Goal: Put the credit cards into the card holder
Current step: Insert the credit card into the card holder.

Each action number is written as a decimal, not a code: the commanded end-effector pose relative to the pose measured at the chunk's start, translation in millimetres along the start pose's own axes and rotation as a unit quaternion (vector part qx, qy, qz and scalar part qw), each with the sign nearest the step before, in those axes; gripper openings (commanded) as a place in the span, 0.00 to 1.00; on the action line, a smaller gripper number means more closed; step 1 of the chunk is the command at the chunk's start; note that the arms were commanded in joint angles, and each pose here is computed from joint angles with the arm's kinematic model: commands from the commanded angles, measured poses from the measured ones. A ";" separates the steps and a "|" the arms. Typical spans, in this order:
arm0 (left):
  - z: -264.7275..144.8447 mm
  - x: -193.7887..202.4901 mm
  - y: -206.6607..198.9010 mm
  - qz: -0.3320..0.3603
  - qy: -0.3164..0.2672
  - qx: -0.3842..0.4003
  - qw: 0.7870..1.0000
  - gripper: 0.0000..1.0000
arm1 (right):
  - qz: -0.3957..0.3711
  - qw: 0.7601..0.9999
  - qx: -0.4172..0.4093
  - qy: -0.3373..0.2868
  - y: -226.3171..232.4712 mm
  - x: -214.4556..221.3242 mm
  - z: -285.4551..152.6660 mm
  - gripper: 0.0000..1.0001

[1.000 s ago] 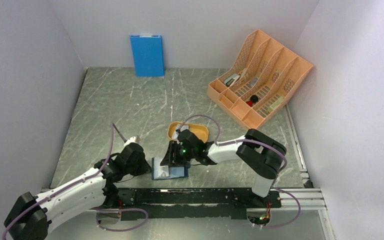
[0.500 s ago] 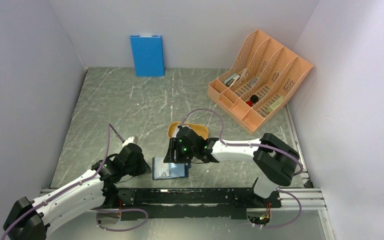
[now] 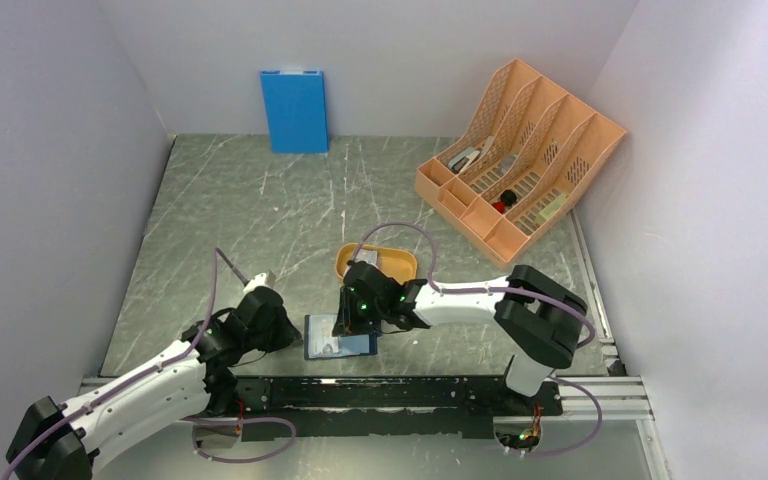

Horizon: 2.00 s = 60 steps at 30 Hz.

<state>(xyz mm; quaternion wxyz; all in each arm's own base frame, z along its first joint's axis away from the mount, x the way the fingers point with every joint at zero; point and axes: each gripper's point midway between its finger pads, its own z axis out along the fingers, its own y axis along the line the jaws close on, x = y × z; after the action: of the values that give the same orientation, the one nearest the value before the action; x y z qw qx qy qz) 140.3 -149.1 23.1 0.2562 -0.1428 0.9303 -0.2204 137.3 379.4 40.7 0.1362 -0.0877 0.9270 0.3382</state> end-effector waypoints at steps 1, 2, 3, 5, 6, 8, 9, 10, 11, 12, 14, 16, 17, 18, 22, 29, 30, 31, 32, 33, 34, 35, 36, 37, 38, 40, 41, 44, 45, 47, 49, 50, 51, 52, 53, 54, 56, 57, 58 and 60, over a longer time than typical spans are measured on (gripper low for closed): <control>-3.0 -3.5 -2.6 -0.005 -0.006 0.002 1.000 0.05 | -0.004 0.999 0.049 0.000 -17.0 0.0 6.9 0.24; -2.4 -2.3 -1.5 -0.005 -0.005 0.000 1.000 0.05 | -0.003 0.999 0.048 0.002 -18.0 1.4 8.3 0.23; -1.9 -1.6 -0.9 -0.006 -0.003 0.000 1.000 0.05 | -0.001 0.999 0.046 0.004 -18.3 2.9 9.8 0.22; -0.9 0.1 0.0 -0.007 -0.001 0.001 1.000 0.05 | 0.003 0.999 0.051 0.007 -20.6 4.3 12.6 0.22; -0.6 1.0 0.6 -0.007 0.000 0.001 1.000 0.05 | 0.005 0.998 0.057 0.009 -23.4 5.1 13.7 0.21; -0.5 2.2 2.0 -0.007 0.002 -0.001 1.000 0.05 | 0.006 0.998 0.070 0.004 -28.3 3.6 13.9 0.18; -0.7 2.3 2.1 -0.006 0.001 0.000 1.000 0.05 | 0.005 0.997 0.078 0.001 -30.9 2.6 13.5 0.16; -0.8 2.1 1.9 -0.006 0.001 0.000 1.000 0.05 | 0.004 0.996 0.084 -0.001 -32.8 2.2 13.2 0.14; -0.9 1.9 1.9 -0.006 0.001 0.001 1.000 0.05 | 0.004 0.996 0.089 -0.002 -34.2 1.3 12.6 0.13; -0.7 2.2 2.1 -0.006 0.001 0.001 1.000 0.05 | 0.004 0.996 0.091 -0.002 -35.0 1.5 12.2 0.11; -0.4 2.2 1.9 -0.006 0.001 0.001 1.000 0.05 | 0.005 0.995 0.095 -0.002 -36.4 1.9 11.6 0.09; 0.2 2.9 2.4 -0.005 0.002 0.000 1.000 0.05 | 0.003 0.995 0.098 -0.001 -36.7 2.5 11.4 0.08; 0.5 3.1 2.9 -0.005 0.003 -0.002 1.000 0.05 | 0.001 0.995 0.102 -0.002 -36.7 1.9 11.6 0.07; 0.8 3.4 3.1 -0.005 0.003 -0.002 1.000 0.05 | -0.001 0.994 0.106 -0.001 -36.9 1.5 11.8 0.06; 2.1 5.1 4.2 -0.003 0.006 -0.002 1.000 0.05 | -0.009 0.994 0.113 0.006 -36.8 2.4 14.9 0.05; 5.9 11.9 1.7 -0.004 0.019 0.012 1.000 0.05 | -0.019 0.995 0.092 0.021 -24.0 9.3 24.0 0.03; 6.3 12.7 1.3 -0.004 0.020 0.014 1.000 0.05 | -0.018 0.996 0.087 0.023 -21.7 10.1 24.8 0.03; 6.7 13.7 1.0 -0.004 0.022 0.016 1.000 0.05 | -0.017 0.996 0.082 0.024 -19.4 10.5 25.5 0.02; 7.1 15.0 1.2 -0.004 0.025 0.017 1.000 0.05 | -0.018 0.996 0.080 0.026 -17.9 11.7 26.5 0.00; 7.3 15.5 0.4 -0.005 0.025 0.020 0.999 0.05 | -0.019 0.996 0.081 0.029 -17.4 12.2 27.4 0.00; 7.6 16.5 0.1 -0.005 0.027 0.023 0.999 0.05 | -0.021 0.996 0.081 0.030 -16.5 12.5 28.4 0.00; 7.6 16.5 -0.7 -0.006 0.027 0.026 0.999 0.05 | -0.022 0.996 0.080 0.032 -14.9 12.9 29.2 0.00; 7.7 17.0 -1.2 -0.006 0.028 0.028 0.999 0.05 | -0.023 0.996 0.080 0.032 -14.2 13.2 29.8 0.00; 7.6 16.8 -1.5 -0.007 0.027 0.029 0.999 0.05 | -0.022 0.996 0.079 0.032 -13.6 13.4 30.0 0.00; 7.4 17.0 -1.6 -0.007 0.027 0.029 0.999 0.05 | -0.021 0.996 0.077 0.032 -12.1 13.5 29.4 0.00; 7.5 17.0 -1.5 -0.006 0.027 0.029 0.999 0.05 | -0.020 0.997 0.072 0.031 -8.8 13.0 29.0 0.00; 7.6 17.4 -1.8 -0.006 0.028 0.031 0.999 0.05 | -0.020 0.997 0.069 0.032 -6.5 13.3 28.7 0.00; 7.9 18.7 -2.0 -0.007 0.030 0.033 0.999 0.05 | -0.019 0.997 0.064 0.034 -2.0 14.0 29.6 0.00; 7.7 18.4 -1.9 -0.007 0.030 0.032 0.999 0.05 | -0.019 0.997 0.064 0.033 -1.0 13.1 29.5 0.00; 6.1 15.9 0.0 -0.006 0.025 0.024 0.999 0.05 | -0.019 0.997 0.068 0.027 -1.4 11.0 26.4 0.00; 2.4 10.0 3.0 -0.005 0.014 0.010 1.000 0.05 | -0.020 0.997 0.073 0.016 -1.9 6.9 19.7 0.00; 0.0 6.3 4.1 -0.006 0.006 0.004 1.000 0.05 | -0.022 0.997 0.073 0.010 -0.3 4.6 14.9 0.00; -1.9 3.2 4.0 -0.009 0.000 0.002 1.000 0.05 | -0.025 0.997 0.072 0.005 1.3 2.4 10.2 0.00; -3.1 2.1 2.5 -0.015 -0.003 0.005 1.000 0.05 | -0.026 0.997 0.071 0.002 3.0 0.3 5.6 0.00; -4.1 0.7 0.9 -0.020 -0.006 0.009 1.000 0.05 | -0.029 0.997 0.067 -0.004 7.4 -3.2 0.6 0.00; -5.4 -0.9 -0.3 -0.022 -0.009 0.010 1.000 0.05 | -0.031 0.997 0.065 -0.009 10.8 -6.7 -4.0 0.01; -8.6 -5.4 -2.0 -0.026 -0.017 0.009 0.999 0.05 | -0.037 0.997 0.059 -0.018 18.8 -13.4 -14.0 0.09; -10.1 -7.4 -3.8 -0.027 -0.019 0.010 0.999 0.05 | -0.039 0.997 0.055 -0.021 22.4 -16.5 -18.4 0.13; -11.4 -9.2 -6.2 -0.027 -0.021 0.011 0.999 0.05 | -0.041 0.998 0.051 -0.026 26.1 -20.3 -23.5 0.17; -15.7 -14.5 -11.4 -0.026 -0.026 0.013 0.999 0.05 | -0.046 0.996 0.054 -0.047 28.3 -33.1 -34.7 0.23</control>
<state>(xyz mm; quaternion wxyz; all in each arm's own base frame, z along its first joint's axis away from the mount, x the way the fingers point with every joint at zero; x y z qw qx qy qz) 136.6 -146.5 25.3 0.2589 -0.1594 0.9238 -0.2326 138.3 383.2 58.8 0.1560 -0.1070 0.9412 0.2800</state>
